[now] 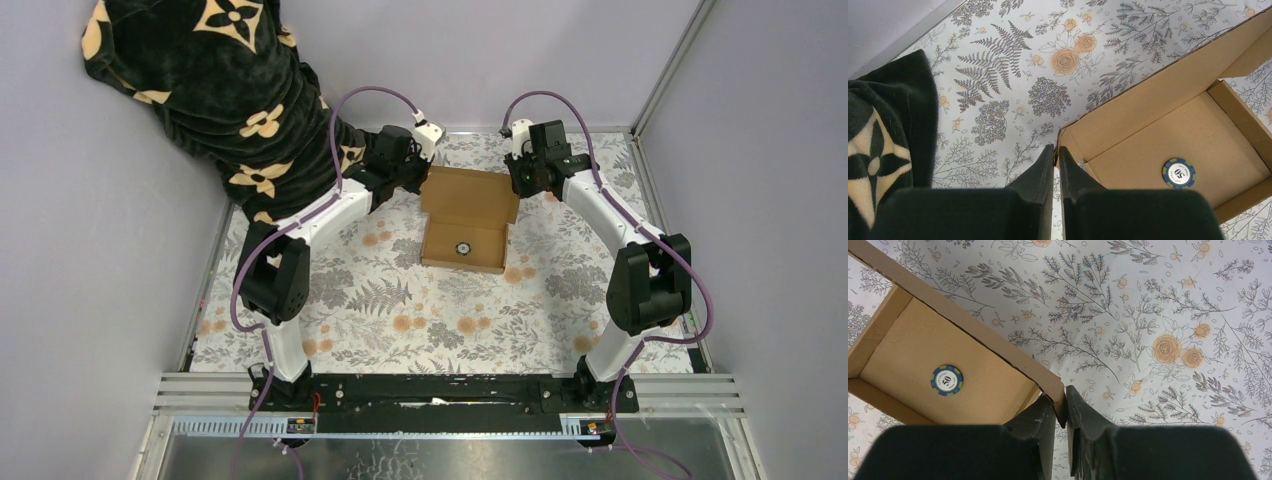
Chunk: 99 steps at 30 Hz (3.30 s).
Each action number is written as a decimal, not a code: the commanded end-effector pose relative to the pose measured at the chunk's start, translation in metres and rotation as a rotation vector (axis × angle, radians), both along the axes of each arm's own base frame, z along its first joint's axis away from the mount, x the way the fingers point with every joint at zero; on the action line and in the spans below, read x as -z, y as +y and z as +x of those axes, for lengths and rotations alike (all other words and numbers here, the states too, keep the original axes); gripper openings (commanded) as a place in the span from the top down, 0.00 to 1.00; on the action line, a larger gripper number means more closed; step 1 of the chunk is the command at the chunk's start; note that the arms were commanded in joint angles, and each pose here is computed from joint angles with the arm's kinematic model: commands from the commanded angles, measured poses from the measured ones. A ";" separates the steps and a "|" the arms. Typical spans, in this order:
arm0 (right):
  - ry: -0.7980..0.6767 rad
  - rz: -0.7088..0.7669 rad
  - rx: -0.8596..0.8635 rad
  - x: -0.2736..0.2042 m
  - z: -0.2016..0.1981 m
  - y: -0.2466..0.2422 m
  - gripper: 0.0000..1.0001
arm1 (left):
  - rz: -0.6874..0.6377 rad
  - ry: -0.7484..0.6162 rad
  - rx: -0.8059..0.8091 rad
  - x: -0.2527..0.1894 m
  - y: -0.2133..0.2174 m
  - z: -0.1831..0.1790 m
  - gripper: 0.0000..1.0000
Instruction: Fold the paper box
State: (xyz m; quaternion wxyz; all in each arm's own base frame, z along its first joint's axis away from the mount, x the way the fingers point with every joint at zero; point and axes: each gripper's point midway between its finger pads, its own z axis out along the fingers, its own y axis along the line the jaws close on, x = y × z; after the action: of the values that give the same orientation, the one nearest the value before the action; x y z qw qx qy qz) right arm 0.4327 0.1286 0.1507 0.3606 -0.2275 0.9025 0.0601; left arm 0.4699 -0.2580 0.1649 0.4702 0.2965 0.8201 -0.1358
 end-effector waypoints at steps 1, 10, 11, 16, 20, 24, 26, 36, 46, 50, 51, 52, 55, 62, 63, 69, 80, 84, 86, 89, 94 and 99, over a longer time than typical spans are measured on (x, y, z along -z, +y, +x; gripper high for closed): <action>-0.021 0.015 -0.012 -0.007 0.005 0.002 0.81 | -0.011 0.014 0.025 0.004 -0.007 0.001 0.89; -0.024 0.026 -0.012 -0.008 0.005 0.004 0.81 | -0.012 0.022 0.039 0.007 -0.014 -0.006 0.96; -0.021 0.027 -0.013 -0.007 0.005 0.004 0.81 | -0.012 0.021 0.040 0.008 -0.015 -0.007 0.96; -0.022 0.033 -0.012 -0.006 0.004 0.005 0.81 | -0.002 0.025 0.033 0.016 -0.017 -0.014 0.95; -0.025 0.036 -0.008 -0.005 0.003 0.005 0.82 | 0.013 0.015 0.004 0.020 -0.016 -0.016 0.95; -0.032 0.043 -0.004 -0.006 0.002 0.005 0.82 | 0.044 0.000 -0.032 0.025 -0.014 -0.018 0.97; -0.037 0.044 -0.002 -0.007 0.001 0.006 0.82 | 0.052 -0.008 -0.044 0.025 -0.013 -0.019 0.97; -0.082 0.039 0.002 -0.014 -0.005 0.011 0.83 | 0.026 -0.068 -0.097 0.010 -0.003 -0.028 0.98; -0.169 0.023 -0.004 -0.029 -0.016 0.027 0.84 | -0.013 -0.128 -0.127 -0.016 0.004 -0.036 0.98; -0.223 0.010 0.012 -0.036 -0.018 0.030 0.84 | -0.037 -0.161 -0.140 -0.029 0.005 -0.040 0.97; -0.233 0.008 0.017 -0.037 -0.019 0.031 0.84 | -0.040 -0.166 -0.144 -0.031 0.006 -0.042 0.97; -0.246 0.011 0.018 -0.039 -0.020 0.033 0.85 | -0.046 -0.172 -0.148 -0.034 0.006 -0.043 0.97; -0.277 0.010 0.034 -0.042 -0.022 0.035 0.85 | -0.064 -0.189 -0.161 -0.038 0.006 -0.048 0.97; -0.313 -0.011 0.053 -0.040 -0.026 0.048 0.85 | -0.078 -0.191 -0.169 -0.032 -0.001 -0.061 0.97; -0.315 -0.014 0.049 -0.040 -0.027 0.051 0.85 | -0.075 -0.190 -0.167 -0.030 -0.003 -0.063 0.97; -0.302 -0.019 0.036 -0.034 -0.029 0.060 0.85 | -0.066 -0.181 -0.176 -0.020 -0.003 -0.066 0.97; -0.182 -0.044 -0.044 -0.018 -0.041 0.068 0.73 | -0.017 -0.174 -0.175 -0.012 0.001 -0.065 0.91; -0.182 -0.036 -0.054 -0.021 -0.042 0.064 0.72 | -0.006 -0.176 -0.155 -0.017 0.004 -0.064 0.85; -0.181 -0.017 -0.059 -0.023 -0.042 0.063 0.72 | -0.012 -0.169 -0.143 -0.019 0.006 -0.063 0.85; -0.175 -0.018 -0.059 -0.023 -0.042 0.059 0.71 | -0.028 -0.160 -0.121 -0.021 0.009 -0.063 0.84; -0.165 -0.030 -0.036 -0.019 -0.039 0.048 0.74 | -0.054 -0.142 -0.117 -0.023 0.017 -0.059 0.84; -0.168 -0.069 -0.006 -0.017 -0.034 0.037 0.74 | -0.051 -0.140 -0.124 -0.024 0.022 -0.055 0.83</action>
State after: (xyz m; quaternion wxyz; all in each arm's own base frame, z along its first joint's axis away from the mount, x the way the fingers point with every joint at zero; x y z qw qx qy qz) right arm 0.3902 0.1698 0.1512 0.4113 -0.2489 0.8767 0.0183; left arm 0.4092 -0.2323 0.1604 0.5174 0.2400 0.8165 -0.0896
